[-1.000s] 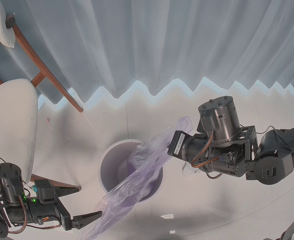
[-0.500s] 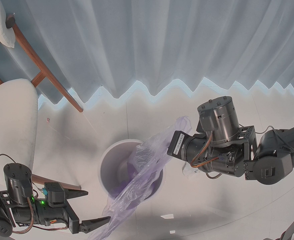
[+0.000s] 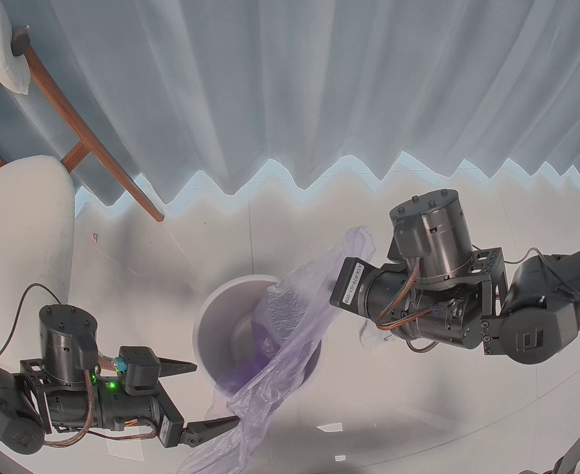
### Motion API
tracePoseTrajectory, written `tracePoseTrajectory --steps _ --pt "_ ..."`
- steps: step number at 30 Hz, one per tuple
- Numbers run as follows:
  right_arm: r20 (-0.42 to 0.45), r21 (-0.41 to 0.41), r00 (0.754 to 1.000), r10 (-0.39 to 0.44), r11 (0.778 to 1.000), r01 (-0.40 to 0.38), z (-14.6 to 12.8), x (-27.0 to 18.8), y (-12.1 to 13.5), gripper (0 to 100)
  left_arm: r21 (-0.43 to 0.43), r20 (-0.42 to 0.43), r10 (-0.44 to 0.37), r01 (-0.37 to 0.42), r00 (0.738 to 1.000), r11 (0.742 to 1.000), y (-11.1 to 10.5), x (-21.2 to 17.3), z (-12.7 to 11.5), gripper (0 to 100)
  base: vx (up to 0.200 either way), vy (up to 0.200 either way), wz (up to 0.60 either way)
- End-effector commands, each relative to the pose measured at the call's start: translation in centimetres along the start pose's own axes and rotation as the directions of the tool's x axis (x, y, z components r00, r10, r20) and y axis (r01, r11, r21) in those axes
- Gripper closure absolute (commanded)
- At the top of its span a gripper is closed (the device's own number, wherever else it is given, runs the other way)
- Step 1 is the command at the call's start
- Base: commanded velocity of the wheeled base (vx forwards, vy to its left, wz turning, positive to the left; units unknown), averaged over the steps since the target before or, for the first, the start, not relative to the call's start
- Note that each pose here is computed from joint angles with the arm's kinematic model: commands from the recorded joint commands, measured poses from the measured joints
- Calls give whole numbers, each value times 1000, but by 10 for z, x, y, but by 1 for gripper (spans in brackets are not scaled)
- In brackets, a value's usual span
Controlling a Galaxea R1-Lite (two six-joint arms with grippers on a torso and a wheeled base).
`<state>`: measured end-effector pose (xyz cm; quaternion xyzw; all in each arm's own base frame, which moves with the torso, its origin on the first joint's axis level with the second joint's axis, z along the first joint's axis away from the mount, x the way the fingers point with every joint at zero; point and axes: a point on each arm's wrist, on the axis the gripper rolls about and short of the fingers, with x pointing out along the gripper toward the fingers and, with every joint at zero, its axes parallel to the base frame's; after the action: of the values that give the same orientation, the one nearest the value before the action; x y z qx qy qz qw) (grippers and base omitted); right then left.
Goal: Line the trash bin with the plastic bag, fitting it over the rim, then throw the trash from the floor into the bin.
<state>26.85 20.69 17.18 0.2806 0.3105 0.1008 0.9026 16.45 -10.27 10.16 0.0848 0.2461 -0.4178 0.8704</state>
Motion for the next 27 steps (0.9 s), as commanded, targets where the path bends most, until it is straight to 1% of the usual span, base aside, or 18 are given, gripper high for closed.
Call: tracePoseTrajectory --steps 1,7,9,10,12,13,14,16,18,21,23,25,27 --pt "0 0 1000 0 1000 0 0 0 0 100 20 -25 -30 31 999 999 -3 12 1 0 0 0 0" --pt "4 4 1000 -6 1000 6 2 0 -2 100 43 -29 -67 68 997 997 -11 9 -3 0 0 0 0" --pt "5 4 1000 -5 1000 5 2 0 -2 100 49 -21 -72 73 997 996 -15 3 -5 0 0 0 0" --pt "4 4 1000 -6 1000 6 2 0 -2 100 56 -12 -89 89 996 994 -18 -3 -6 0 0 0 0" --pt "5 4 1000 -5 1000 5 2 0 -2 100 57 -15 -99 100 995 993 -20 -6 -9 0 0 0 0" --pt "3 4 1000 -8 1000 8 1 1 -2 100 58 -26 -111 112 993 992 -23 -10 -14 0 0 0 0" --pt "3 4 1000 -8 1000 8 1 1 -2 100 58 -26 -111 112 993 992 -23 -10 -14 0 0 0 0" --pt "3 4 1000 -8 1000 8 1 2 -2 100 50 -53 -112 114 992 992 -24 -10 -21 0 0 0 0" --pt "2 3 1000 -9 1000 9 1 2 -2 100 49 -54 -112 115 992 992 -24 -10 -21 0 0 0 0" --pt "3 3 1000 -10 1000 10 1 2 -2 100 47 -61 -103 106 993 993 -22 -4 -17 0 0 0 0" --pt "6 5 1000 -8 1000 8 2 1 -2 100 39 -91 -85 89 992 995 -19 7 -17 0 0 0 0" --pt "6 5 1000 -8 1000 8 2 0 -3 100 38 -95 -82 86 992 996 -18 10 -17 0 0 0 0" --pt "5 5 1000 -12 1000 12 2 1 -4 100 42 -88 -79 83 993 996 -15 17 -10 0 0 0 0"
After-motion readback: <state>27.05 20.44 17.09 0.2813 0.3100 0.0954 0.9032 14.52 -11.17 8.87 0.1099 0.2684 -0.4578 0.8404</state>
